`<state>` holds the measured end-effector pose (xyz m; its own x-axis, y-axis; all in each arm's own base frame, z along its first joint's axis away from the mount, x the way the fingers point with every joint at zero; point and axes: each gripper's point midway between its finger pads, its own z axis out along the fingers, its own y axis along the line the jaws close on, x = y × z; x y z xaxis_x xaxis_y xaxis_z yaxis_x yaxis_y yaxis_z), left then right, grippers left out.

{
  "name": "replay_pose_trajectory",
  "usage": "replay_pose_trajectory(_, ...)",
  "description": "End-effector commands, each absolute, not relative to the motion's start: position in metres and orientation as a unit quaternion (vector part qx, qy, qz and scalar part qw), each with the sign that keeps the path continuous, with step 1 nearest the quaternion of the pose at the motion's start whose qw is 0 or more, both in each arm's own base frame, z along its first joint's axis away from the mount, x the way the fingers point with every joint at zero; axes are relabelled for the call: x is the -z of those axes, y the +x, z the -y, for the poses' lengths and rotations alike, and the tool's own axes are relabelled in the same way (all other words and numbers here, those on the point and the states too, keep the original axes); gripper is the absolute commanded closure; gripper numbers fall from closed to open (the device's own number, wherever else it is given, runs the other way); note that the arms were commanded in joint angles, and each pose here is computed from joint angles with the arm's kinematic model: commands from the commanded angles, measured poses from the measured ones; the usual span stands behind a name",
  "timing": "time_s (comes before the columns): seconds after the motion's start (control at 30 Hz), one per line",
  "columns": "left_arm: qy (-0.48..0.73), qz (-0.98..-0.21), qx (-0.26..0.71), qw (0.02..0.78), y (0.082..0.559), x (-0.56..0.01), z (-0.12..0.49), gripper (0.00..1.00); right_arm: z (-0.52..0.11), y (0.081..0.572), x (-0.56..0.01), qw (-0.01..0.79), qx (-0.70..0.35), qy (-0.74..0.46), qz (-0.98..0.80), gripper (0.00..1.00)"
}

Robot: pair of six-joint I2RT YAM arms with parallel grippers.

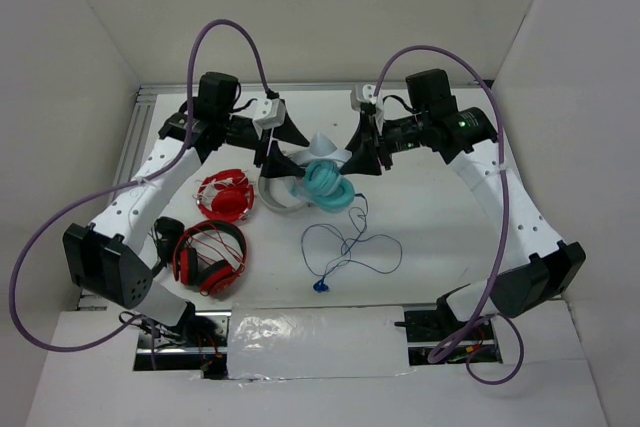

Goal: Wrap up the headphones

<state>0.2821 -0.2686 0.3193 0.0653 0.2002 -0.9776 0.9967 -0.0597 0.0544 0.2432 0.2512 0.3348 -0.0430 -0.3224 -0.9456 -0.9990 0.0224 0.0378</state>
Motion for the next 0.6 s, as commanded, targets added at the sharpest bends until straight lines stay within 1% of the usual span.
replay_pose_trajectory(0.0, 0.581, -0.497, 0.467, 0.444, 0.274, -0.333, 0.273, 0.24, -0.254, 0.241, -0.368, 0.456, -0.405, -0.580, -0.540, 1.00)
replay_pose_trajectory(0.03, 0.581, -0.493, 0.471, 0.444, 0.272, -0.335, 0.273, 0.30, -0.253, 0.244, -0.365, 0.454, -0.401, -0.579, -0.546, 1.00)
replay_pose_trajectory(0.1, 0.583, -0.486, 0.474, 0.446, 0.270, -0.338, 0.274, 0.32, -0.254, 0.245, -0.361, 0.446, -0.403, -0.578, -0.553, 1.00)
replay_pose_trajectory(0.13, 0.583, -0.484, 0.473, 0.449, 0.269, -0.341, 0.273, 0.39, -0.254, 0.245, -0.361, 0.445, -0.402, -0.578, -0.553, 1.00)
replay_pose_trajectory(0.27, 0.587, -0.473, 0.475, 0.453, 0.264, -0.345, 0.273, 0.56, -0.252, 0.252, -0.355, 0.445, -0.389, -0.573, -0.568, 1.00)
replay_pose_trajectory(0.3, 0.589, -0.469, 0.478, 0.453, 0.261, -0.346, 0.272, 0.65, -0.252, 0.253, -0.354, 0.445, -0.387, -0.573, -0.569, 1.00)
replay_pose_trajectory(0.37, 0.588, -0.468, 0.479, 0.453, 0.260, -0.347, 0.272, 0.76, -0.251, 0.255, -0.353, 0.445, -0.384, -0.572, -0.572, 1.00)
replay_pose_trajectory(0.4, 0.588, -0.466, 0.480, 0.455, 0.259, -0.350, 0.272, 0.89, -0.251, 0.256, -0.353, 0.446, -0.382, -0.572, -0.573, 1.00)
replay_pose_trajectory(0.47, 0.587, -0.465, 0.481, 0.456, 0.259, -0.351, 0.272, 0.99, -0.251, 0.260, -0.354, 0.452, -0.375, -0.570, -0.575, 1.00)
replay_pose_trajectory(0.57, 0.581, -0.471, 0.477, 0.461, 0.262, -0.353, 0.273, 1.00, -0.252, 0.266, -0.357, 0.468, -0.369, -0.556, -0.579, 0.99)
